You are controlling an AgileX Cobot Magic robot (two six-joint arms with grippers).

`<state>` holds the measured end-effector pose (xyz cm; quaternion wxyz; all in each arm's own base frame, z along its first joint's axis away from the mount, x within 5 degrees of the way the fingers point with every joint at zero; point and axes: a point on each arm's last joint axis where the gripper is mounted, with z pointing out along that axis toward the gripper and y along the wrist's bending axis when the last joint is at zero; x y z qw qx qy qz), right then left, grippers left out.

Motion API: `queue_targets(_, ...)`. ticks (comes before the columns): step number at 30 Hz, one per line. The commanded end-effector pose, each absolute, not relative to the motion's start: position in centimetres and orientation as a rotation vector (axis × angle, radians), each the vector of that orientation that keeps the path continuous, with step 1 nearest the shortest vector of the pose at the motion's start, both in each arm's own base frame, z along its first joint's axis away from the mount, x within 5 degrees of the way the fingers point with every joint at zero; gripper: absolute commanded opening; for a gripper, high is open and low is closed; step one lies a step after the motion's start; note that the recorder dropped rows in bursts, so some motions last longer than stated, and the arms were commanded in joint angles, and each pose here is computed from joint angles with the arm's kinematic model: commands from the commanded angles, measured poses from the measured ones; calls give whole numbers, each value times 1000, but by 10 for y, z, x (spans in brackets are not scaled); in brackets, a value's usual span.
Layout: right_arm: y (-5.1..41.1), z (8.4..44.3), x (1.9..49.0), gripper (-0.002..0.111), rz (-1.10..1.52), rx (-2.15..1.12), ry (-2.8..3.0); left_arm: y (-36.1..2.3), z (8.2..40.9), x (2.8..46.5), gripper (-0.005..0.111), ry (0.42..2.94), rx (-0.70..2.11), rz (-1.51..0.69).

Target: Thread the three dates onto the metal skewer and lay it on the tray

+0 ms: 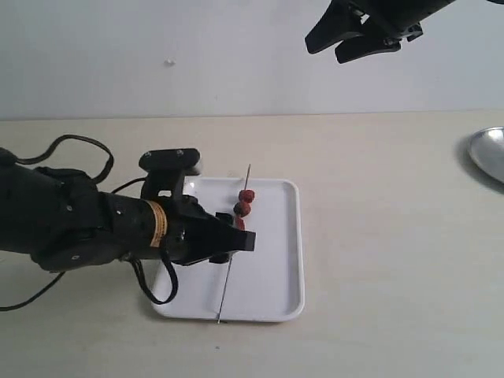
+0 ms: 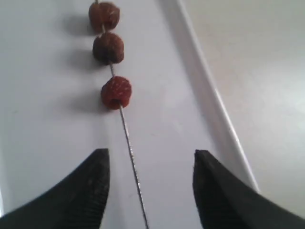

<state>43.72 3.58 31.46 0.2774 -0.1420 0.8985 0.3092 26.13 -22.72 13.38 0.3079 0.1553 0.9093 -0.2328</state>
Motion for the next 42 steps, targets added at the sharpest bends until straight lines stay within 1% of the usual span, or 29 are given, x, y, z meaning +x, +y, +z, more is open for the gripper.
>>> queue_targets(1,36,319,435,43,839,-385,2401,-221,159,250,36,2332,463,-629)
queue_targets(2,36,319,434,33,846,-391,2407,-218,164,247,28,2315,475,-630)
queue_targets(3,36,319,433,25,853,-398,2413,-216,168,245,22,2301,485,-629)
queue_targets(5,37,317,430,2,863,-422,2438,-212,177,240,0,2276,500,-626)
queue_targets(6,36,316,429,0,864,-431,2451,-209,181,237,1,2261,510,-626)
queue_targets(9,38,309,423,0,811,-443,2489,-203,193,229,0,2225,509,-637)
queue_targets(13,47,304,410,0,645,-403,2490,-193,209,217,0,2164,518,-656)
queue_targets(17,60,305,387,0,469,-365,2400,-178,225,202,0,2110,517,-647)
queue_targets(21,72,310,351,0,366,-314,2259,-155,235,189,0,2063,461,-636)
queue_targets(22,75,314,340,0,349,-309,2210,-149,236,185,0,2057,440,-634)
queue_targets(25,78,314,305,0,294,-277,2085,-127,242,171,0,1998,391,-629)
queue_targets(29,71,317,254,0,243,-238,1928,-98,249,145,0,1883,358,-609)
queue_targets(35,54,317,186,0,240,-220,1799,-70,244,99,0,1697,329,-662)
queue_targets(42,31,311,115,0,247,-165,1586,-49,220,65,0,1569,271,-727)
